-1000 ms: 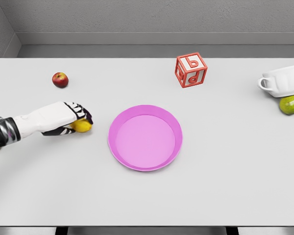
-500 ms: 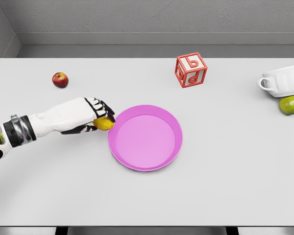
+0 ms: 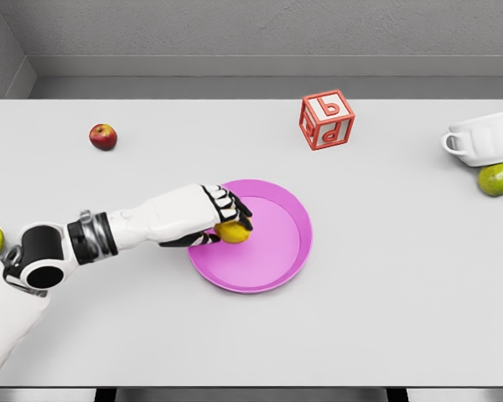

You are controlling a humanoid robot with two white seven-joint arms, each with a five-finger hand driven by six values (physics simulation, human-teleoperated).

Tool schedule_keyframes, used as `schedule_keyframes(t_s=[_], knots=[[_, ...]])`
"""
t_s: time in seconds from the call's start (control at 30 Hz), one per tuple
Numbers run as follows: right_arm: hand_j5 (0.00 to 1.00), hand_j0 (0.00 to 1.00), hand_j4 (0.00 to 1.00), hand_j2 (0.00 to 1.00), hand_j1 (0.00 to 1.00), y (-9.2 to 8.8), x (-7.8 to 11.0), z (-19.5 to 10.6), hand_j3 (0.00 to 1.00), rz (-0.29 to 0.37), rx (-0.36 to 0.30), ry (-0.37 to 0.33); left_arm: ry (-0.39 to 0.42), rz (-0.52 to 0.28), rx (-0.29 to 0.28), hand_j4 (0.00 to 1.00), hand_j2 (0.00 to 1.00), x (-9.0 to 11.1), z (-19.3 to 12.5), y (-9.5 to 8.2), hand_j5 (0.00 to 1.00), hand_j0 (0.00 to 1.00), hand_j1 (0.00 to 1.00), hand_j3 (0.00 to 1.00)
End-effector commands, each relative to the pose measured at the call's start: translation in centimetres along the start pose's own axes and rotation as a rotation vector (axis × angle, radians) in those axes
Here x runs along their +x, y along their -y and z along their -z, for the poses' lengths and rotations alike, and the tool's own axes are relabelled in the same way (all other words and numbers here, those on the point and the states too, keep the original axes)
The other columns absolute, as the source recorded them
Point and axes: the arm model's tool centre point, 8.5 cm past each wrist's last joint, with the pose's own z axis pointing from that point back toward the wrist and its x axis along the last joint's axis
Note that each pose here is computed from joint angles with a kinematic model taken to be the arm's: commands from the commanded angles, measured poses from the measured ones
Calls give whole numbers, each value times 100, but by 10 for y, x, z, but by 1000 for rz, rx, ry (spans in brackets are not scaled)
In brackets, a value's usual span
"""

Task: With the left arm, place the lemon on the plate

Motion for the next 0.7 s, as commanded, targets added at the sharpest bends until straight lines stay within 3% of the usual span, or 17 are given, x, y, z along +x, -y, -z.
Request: schedule_keyframes(t_s=[0.0,0.03,0.07,0.23,0.4,0.5,0.67], knots=[[100,100,100,100,100,0,0,0,100,-1,0,0,12,-15,10,65,65,3,5,1,65,65,65,65],[100,100,100,100,100,0,0,0,100,1,0,0,15,-19,15,95,95,4,6,1,95,95,95,95],[100,100,100,100,100,0,0,0,100,1,0,0,18,-22,21,100,100,5,8,1,100,100,100,100],[100,100,100,100,100,0,0,0,100,1,0,1,-19,-9,36,100,100,-5,-4,-7,100,100,100,100],[100,100,100,100,100,0,0,0,100,1,0,0,-219,13,66,100,100,-44,-80,-25,100,100,100,100],[100,100,100,100,100,0,0,0,100,1,0,0,-350,-18,84,100,100,-68,-123,-21,100,100,100,100],[100,100,100,100,100,0,0,0,100,-1,0,1,-471,-31,118,100,100,-85,-165,-24,100,100,100,100]])
